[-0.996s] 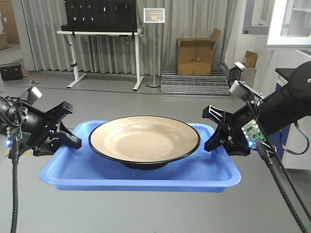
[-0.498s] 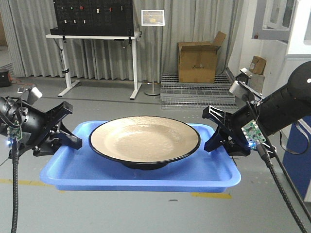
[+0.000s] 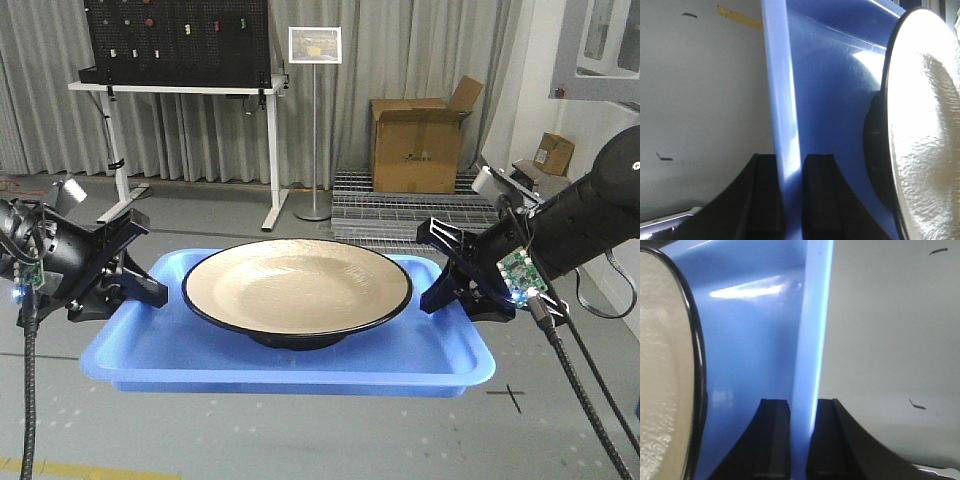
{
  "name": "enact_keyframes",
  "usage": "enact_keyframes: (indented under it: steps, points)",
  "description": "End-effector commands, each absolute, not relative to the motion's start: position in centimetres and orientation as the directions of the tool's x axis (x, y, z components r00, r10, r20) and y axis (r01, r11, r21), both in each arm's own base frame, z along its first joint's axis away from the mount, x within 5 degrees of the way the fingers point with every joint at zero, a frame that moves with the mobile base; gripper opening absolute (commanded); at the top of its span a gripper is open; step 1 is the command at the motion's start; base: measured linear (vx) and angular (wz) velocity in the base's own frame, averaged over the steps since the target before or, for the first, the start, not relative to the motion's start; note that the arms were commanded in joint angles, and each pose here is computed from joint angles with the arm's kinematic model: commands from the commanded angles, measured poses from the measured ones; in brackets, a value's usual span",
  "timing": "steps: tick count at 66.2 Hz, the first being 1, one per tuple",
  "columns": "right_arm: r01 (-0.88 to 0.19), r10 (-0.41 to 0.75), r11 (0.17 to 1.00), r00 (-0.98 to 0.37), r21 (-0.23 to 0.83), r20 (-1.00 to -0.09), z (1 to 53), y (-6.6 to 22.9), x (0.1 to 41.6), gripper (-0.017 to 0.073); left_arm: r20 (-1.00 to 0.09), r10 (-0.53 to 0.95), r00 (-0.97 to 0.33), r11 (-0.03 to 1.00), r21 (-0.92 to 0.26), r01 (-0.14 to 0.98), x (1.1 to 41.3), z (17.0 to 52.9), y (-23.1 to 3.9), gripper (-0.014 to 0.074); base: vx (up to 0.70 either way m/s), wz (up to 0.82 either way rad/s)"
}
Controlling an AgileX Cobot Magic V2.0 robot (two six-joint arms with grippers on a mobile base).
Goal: Place disk in tray to left cabinet
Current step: 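Hold the tray level with both grippers while the base drives to the cabinet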
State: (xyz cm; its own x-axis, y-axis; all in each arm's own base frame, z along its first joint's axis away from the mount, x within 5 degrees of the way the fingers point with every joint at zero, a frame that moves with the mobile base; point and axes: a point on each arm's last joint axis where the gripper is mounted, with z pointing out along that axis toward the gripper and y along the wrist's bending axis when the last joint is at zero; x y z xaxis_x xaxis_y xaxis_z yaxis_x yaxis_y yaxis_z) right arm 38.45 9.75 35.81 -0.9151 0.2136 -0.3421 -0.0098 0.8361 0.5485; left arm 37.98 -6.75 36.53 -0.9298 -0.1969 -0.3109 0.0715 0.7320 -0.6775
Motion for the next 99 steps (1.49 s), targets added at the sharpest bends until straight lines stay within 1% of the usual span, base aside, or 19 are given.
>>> enact_keyframes:
  steps: [1, 99]
  points:
    - [-0.095, 0.259, 0.721, -0.881, 0.687, -0.395, 40.22, 11.45, 36.74, -0.0004, -0.327, -0.200, -0.924, 0.575, -0.803, 0.160, 35.79, 40.97, -8.98, 0.0000, 0.69, -0.03]
    - [-0.094, 0.251, 0.723, -0.888, 0.685, -0.386, 40.12, 11.46, 36.66, -0.0004, -0.328, -0.200, -0.923, 0.575, -0.802, 0.160, 35.79, 40.97, -8.98, 0.0000, 0.68, -0.04]
